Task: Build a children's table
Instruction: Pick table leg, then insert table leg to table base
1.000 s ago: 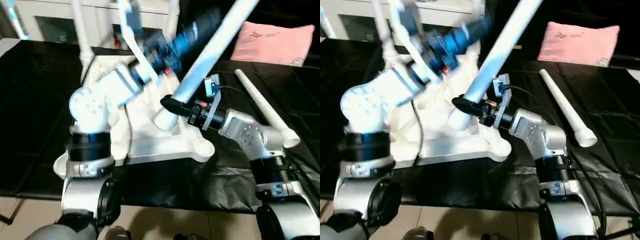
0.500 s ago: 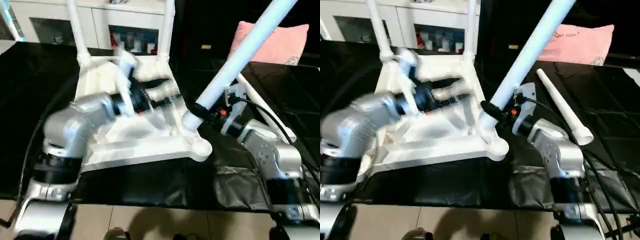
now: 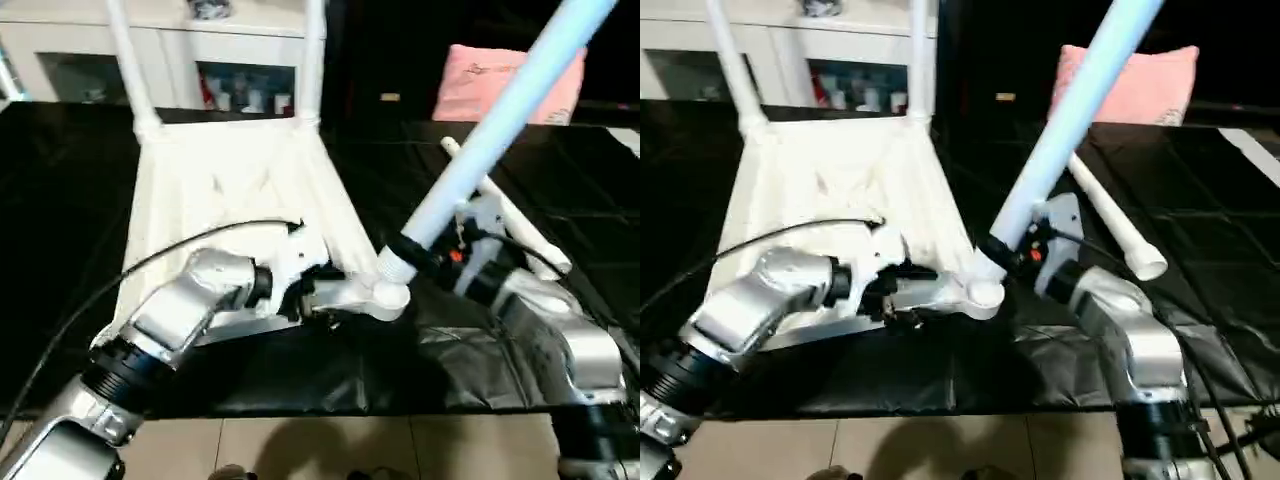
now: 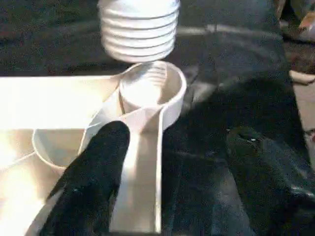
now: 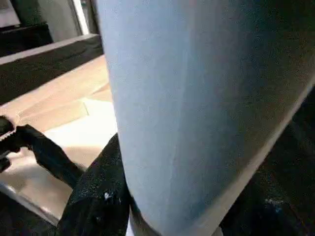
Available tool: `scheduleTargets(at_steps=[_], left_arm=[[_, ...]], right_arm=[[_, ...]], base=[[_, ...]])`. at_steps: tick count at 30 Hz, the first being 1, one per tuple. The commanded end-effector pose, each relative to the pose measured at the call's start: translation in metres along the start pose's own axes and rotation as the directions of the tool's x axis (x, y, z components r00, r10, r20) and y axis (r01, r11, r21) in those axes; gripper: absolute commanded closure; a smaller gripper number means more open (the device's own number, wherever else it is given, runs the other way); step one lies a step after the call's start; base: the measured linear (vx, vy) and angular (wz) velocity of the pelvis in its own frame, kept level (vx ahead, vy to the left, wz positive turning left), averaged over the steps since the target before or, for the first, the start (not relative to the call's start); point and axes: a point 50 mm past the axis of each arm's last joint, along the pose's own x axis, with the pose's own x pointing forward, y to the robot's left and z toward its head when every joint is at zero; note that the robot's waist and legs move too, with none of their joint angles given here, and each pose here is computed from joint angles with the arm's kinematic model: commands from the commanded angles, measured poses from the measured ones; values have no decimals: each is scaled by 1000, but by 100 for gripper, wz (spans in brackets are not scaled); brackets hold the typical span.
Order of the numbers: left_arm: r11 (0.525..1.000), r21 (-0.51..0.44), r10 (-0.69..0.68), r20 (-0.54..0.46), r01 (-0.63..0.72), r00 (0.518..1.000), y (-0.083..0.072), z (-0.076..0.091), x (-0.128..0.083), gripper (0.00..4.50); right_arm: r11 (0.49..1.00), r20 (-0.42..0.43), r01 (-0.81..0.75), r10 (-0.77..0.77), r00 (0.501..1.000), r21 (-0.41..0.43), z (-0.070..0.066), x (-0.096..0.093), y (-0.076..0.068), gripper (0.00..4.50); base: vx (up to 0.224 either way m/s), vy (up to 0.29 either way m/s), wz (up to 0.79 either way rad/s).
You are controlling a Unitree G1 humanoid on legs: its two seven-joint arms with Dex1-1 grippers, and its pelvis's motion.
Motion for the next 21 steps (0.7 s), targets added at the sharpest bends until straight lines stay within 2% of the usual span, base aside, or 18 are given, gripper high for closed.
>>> scheduleTargets(at_steps=[1, 3, 13, 21], left_arm=[[1000, 15, 17, -44, -16, 999, 2, -5, 2, 123], [999, 11, 43, -71, -42, 997, 5, -9, 2, 151], [997, -13, 70, -118, -72, 991, 11, -18, 0, 224], [998, -25, 51, -110, -54, 993, 10, -18, -1, 293]], right_arm=[[1000, 1, 4, -4, 1000, -29, 4, -1, 2, 257], [1000, -5, -1, 1, 1000, -29, 2, -1, 4, 257], [999, -39, -14, 12, 999, -52, -3, 2, 7, 257], [998, -56, -27, 24, 998, -59, -6, 3, 8, 257]], base=[[0, 0, 0], [0, 0, 0], [0, 0, 0], [0, 0, 0]])
